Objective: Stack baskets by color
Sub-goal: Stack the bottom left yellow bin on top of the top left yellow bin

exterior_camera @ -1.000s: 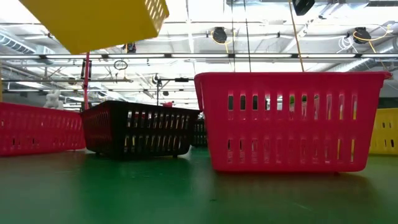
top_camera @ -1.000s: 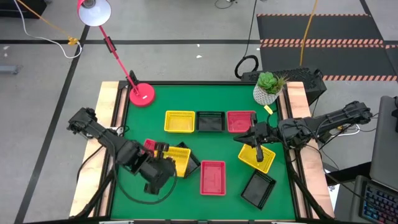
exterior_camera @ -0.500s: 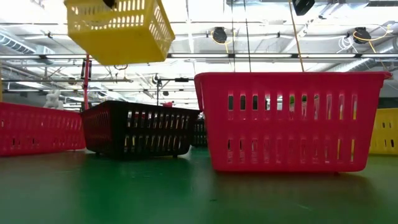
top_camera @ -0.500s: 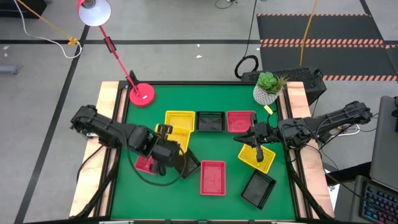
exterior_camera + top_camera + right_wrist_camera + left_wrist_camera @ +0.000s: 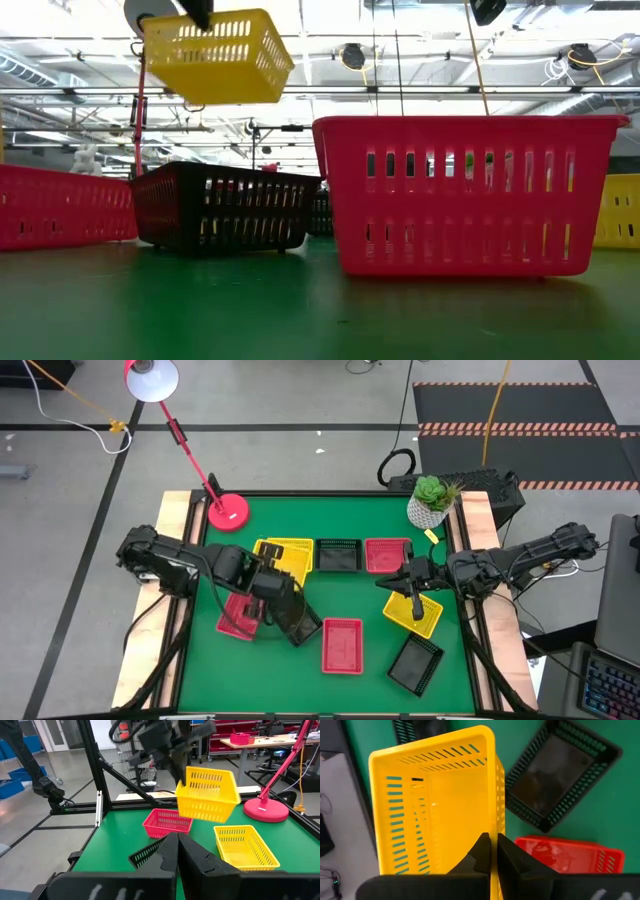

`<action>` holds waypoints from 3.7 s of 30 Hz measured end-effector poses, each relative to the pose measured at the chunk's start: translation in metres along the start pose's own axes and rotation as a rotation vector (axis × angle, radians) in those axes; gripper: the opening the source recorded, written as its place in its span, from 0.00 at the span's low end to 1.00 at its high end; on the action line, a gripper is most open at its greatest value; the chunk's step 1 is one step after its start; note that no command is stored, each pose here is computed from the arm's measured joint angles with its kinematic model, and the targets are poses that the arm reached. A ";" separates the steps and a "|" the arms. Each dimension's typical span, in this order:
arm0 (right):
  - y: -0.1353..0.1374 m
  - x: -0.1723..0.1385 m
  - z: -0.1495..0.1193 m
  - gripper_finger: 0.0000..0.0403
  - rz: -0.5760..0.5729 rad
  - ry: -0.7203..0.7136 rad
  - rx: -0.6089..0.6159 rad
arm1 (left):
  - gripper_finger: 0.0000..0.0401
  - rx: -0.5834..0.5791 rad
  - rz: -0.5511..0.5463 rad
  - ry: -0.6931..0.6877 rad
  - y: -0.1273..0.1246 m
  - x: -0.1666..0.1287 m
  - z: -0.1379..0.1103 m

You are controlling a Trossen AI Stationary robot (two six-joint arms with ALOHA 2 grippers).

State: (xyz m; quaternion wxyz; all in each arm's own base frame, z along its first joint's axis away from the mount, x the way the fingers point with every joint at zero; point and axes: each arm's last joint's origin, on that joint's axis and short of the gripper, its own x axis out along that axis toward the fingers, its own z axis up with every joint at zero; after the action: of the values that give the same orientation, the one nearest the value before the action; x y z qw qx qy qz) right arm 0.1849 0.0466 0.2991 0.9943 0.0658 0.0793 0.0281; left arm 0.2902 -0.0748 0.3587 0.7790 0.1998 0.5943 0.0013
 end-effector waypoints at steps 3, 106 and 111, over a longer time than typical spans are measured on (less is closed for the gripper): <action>0.000 0.000 0.000 0.00 0.000 0.000 0.000 | 0.02 -0.031 0.017 -0.039 0.013 -0.012 0.001; 0.004 0.001 -0.017 0.00 0.021 0.059 -0.018 | 0.09 -0.182 0.138 0.038 0.031 0.156 -0.032; 0.004 0.001 -0.018 0.00 0.021 0.060 -0.018 | 0.16 -0.187 0.165 0.033 0.025 0.170 -0.039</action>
State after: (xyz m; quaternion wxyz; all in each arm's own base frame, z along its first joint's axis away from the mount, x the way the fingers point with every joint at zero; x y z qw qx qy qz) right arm 0.1826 0.0527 0.2823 0.9917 0.0568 0.1080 0.0411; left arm 0.3099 0.0016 0.2006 0.7816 0.1744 0.5858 0.1244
